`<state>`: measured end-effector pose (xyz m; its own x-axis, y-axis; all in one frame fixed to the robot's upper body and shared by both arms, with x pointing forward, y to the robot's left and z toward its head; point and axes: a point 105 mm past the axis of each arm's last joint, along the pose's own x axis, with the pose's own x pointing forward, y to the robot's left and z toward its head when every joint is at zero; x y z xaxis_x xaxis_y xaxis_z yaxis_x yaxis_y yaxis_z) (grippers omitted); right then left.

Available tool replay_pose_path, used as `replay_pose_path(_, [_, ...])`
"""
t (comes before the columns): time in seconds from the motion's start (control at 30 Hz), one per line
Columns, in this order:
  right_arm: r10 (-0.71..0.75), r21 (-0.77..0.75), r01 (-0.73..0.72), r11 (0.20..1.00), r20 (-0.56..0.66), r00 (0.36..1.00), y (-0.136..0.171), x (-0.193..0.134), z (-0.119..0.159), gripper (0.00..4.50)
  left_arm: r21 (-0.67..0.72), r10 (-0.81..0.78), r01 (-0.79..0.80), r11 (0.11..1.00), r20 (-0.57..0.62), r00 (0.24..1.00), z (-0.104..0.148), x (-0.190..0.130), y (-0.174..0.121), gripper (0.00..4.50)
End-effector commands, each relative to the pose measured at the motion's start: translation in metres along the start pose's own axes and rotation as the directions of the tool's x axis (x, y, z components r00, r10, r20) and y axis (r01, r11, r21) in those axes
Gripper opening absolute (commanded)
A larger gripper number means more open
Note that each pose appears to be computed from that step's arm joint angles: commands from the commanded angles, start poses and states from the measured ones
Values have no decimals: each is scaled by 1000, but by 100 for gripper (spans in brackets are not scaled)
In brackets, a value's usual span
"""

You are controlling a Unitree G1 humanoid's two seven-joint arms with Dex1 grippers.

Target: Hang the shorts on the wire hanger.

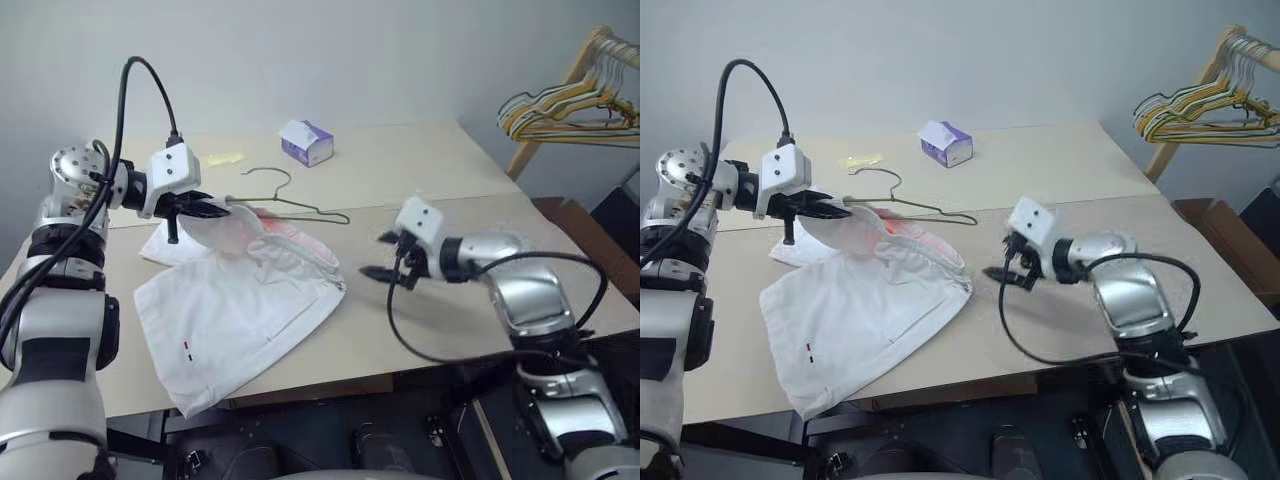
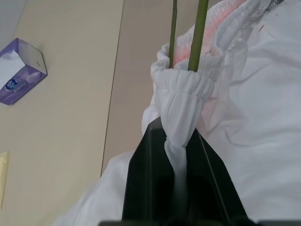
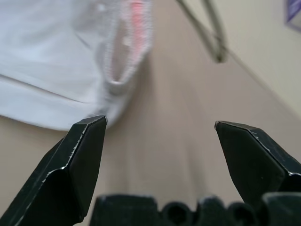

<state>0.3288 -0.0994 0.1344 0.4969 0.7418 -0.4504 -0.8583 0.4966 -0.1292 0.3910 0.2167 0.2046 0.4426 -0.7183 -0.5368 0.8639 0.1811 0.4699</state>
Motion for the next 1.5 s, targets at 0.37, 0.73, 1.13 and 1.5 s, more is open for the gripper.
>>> replay_pose_path(0.37, [-59,192,47,980,56,997,11,56,-14,301,57,51,-54,997,50,997,19,-13,12,0])
replay_pose_path(0.73, [-141,212,124,969,66,988,-2,62,-18,2,45,-17,10,999,137,990,20,-25,0,0])
replay_pose_path(1.13, [-203,201,186,962,66,977,-48,29,-12,2,67,-76,68,995,125,989,17,-42,-16,0])
replay_pose_path(1.5, [-204,81,198,977,84,975,-52,10,-2,2,37,-67,65,997,51,996,2,-38,-14,0])
